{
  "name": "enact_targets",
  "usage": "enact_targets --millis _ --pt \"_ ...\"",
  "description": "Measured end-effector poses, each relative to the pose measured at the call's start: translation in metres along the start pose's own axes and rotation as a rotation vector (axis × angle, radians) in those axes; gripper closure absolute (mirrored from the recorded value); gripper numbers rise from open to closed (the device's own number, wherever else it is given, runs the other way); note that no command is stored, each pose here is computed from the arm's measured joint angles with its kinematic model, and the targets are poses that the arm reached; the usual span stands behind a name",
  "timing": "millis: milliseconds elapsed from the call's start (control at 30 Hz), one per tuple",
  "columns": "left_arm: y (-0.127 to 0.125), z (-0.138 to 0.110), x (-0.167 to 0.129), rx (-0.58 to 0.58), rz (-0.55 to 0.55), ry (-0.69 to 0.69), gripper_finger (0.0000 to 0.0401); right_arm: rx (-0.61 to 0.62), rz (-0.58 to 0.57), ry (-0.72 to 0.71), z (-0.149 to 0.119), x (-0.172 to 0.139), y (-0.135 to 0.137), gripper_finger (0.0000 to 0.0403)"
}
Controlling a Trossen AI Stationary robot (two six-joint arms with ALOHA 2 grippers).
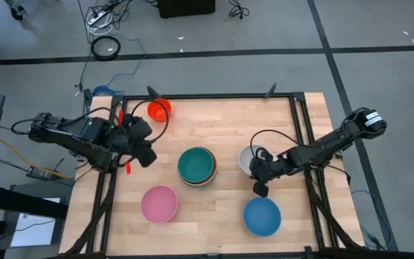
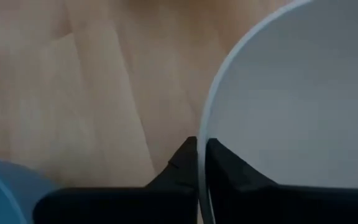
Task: Nest bowls inside each other
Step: Stack the white bowl on top of the green bowl
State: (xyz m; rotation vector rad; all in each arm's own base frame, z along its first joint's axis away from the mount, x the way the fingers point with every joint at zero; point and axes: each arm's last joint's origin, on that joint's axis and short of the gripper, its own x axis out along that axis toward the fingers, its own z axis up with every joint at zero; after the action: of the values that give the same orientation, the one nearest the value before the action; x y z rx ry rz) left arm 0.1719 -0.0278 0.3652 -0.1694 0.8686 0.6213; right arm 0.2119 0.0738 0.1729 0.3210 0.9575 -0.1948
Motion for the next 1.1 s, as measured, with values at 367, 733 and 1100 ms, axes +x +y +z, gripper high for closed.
enact_targets --millis 367,733,1100 --pt "0.004 -0.004 0.0 -0.01 0.043 0.031 0.0249 -0.093 0.061 -0.294 0.071 -0.037 0.024 0.0402" --pt "0.004 -0.003 0.0 -0.013 0.056 0.012 0.0249 -0.215 0.231 -0.565 0.145 -0.053 0.053 0.0403" --pt "0.004 -0.003 0.0 -0.013 0.056 0.013 0.0249 -0.358 0.173 -0.321 0.188 0.02 0.076 0.0403"
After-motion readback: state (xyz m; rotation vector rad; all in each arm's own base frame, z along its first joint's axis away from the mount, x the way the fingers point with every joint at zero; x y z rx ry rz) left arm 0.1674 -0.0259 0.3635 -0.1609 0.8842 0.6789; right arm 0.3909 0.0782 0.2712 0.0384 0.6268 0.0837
